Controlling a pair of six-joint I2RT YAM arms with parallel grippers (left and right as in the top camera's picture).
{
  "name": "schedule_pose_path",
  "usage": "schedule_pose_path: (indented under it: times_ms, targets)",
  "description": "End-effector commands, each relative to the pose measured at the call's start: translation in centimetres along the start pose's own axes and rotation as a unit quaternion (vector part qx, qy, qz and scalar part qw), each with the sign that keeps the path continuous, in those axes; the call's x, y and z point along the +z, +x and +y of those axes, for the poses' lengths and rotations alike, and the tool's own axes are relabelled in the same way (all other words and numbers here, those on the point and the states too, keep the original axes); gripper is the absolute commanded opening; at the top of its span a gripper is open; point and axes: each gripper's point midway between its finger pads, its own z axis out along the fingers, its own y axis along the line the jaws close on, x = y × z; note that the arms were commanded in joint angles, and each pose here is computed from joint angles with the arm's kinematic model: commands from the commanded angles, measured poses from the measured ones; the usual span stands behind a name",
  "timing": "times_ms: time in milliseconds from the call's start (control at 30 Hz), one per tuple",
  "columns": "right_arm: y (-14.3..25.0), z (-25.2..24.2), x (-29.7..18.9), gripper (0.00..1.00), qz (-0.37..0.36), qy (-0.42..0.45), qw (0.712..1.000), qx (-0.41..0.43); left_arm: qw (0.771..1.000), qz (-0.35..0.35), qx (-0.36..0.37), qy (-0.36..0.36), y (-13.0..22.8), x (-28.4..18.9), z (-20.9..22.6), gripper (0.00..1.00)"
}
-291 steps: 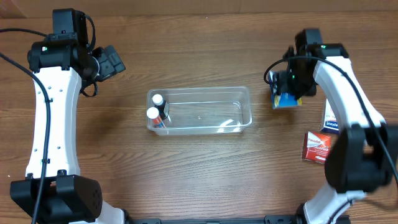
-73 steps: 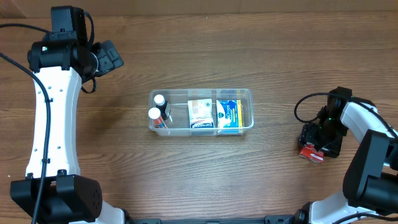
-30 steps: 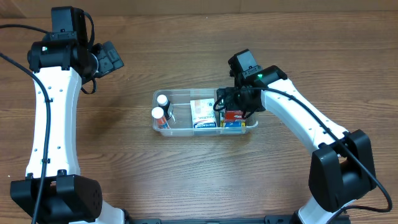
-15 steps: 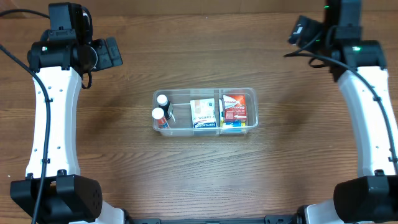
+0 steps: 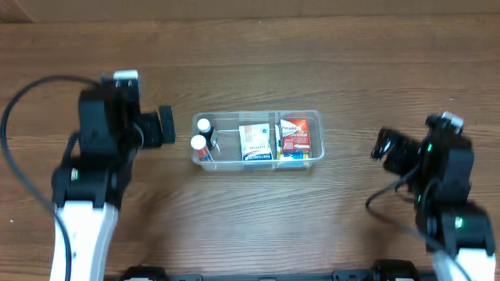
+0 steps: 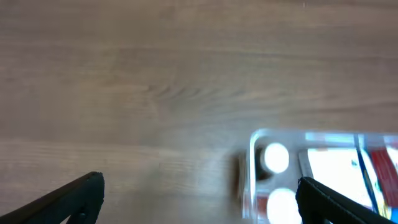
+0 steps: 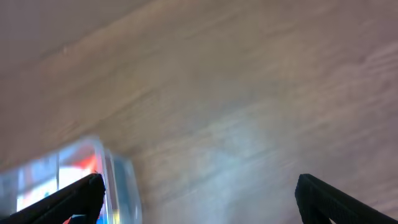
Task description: Pack container
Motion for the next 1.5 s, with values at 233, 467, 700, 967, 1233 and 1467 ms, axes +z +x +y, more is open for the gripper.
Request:
schedule_pose_path:
  times_ms: [233,467,700,967,1233,1467]
  targets:
    - [2.5,-0.4,-2.4,1.0,0.008,-0.009,1.0,-0.01,0.999,0.014,0.008,-0.03,5.0,-1.4,1.6,1.0]
    - [4.0,-1.0,-2.5,1.0,0.037,0.003,0.999,-0.013,0.999,0.038,0.01,-0.032,5.6,-0.2,1.6,1.0]
    - [2.8,0.9,-3.9,1.0,-0.112,-0.083,0.981,-0.136,0.997,0.072,0.012,-0.035,6.6,1.6,1.6,1.0]
    - [3.2,1.6,-1.7,1.0,-0.316,-0.149,0.928,-0.131,0.993,0.107,0.014,-0.039,7.7,3.3,1.7,1.0]
    - [4.7,1.0,0.7,1.0,-0.316,-0.139,0.926,-0.149,0.99,0.136,0.015,-0.042,8.7,4.7,1.8,1.0]
    - [4.7,1.0,0.7,1.0,-0.317,-0.138,0.927,-0.149,0.989,0.139,0.015,-0.042,8.8,4.8,1.8,1.0]
